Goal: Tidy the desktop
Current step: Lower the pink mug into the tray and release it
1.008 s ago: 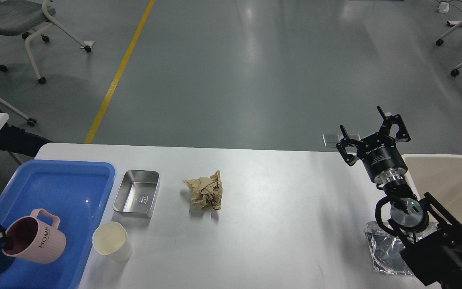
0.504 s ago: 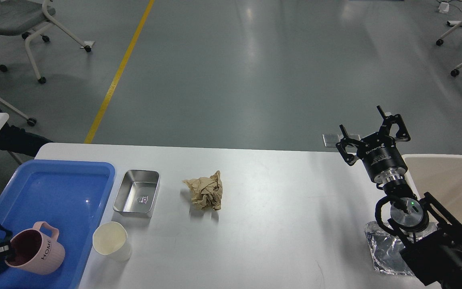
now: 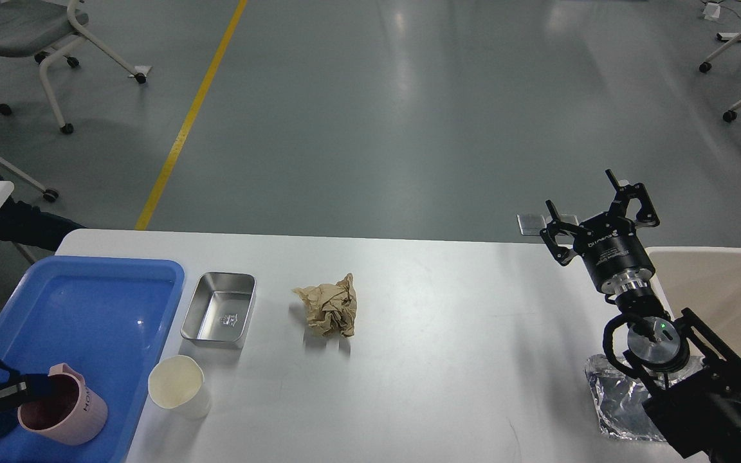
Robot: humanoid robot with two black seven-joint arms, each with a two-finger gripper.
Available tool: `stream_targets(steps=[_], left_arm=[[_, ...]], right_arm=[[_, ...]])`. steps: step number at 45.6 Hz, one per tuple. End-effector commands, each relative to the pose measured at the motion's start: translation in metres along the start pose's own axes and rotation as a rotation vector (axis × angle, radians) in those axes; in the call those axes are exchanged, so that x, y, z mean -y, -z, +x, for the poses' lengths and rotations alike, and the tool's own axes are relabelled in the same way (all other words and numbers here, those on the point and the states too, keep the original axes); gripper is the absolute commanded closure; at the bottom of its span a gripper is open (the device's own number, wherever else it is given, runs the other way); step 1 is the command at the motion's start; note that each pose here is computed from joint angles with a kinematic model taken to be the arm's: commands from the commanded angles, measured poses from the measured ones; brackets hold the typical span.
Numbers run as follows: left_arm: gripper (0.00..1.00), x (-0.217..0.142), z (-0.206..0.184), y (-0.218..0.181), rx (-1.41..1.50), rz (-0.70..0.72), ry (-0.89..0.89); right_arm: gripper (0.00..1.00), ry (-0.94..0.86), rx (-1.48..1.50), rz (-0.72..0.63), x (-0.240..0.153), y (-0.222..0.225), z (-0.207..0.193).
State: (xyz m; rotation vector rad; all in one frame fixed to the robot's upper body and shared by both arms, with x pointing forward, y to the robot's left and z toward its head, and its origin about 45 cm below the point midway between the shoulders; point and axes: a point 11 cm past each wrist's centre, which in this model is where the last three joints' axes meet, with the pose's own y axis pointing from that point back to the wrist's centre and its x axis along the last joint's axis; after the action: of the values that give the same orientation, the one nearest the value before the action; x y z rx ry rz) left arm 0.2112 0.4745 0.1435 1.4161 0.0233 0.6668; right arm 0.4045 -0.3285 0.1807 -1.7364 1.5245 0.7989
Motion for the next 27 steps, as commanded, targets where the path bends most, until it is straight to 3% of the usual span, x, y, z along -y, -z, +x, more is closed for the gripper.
stream_targets(steps=[1, 7, 13, 27], left_arm=[[0.18, -0.005, 0.016, -0.009, -0.019, -0.026, -0.041], [0.09, -0.011, 0.03, -0.024, -0.057, -0.079, -0.074], [0.08, -0.025, 0.046, -0.024, -0.064, -0.091, -0.108], [0.05, -0.065, 0.084, -0.083, -0.034, -0.292, -0.217]], right_arm=[[0.0, 0.001, 0.001, 0.0, 0.0, 0.0, -0.001], [0.0, 0.003, 0.002, 0.0, 0.001, -0.001, -0.001], [0.0, 0.003, -0.001, -0.001, 0.001, 0.0, -0.001], [0.0, 0.006, -0.001, 0.0, 0.002, 0.001, -0.002]])
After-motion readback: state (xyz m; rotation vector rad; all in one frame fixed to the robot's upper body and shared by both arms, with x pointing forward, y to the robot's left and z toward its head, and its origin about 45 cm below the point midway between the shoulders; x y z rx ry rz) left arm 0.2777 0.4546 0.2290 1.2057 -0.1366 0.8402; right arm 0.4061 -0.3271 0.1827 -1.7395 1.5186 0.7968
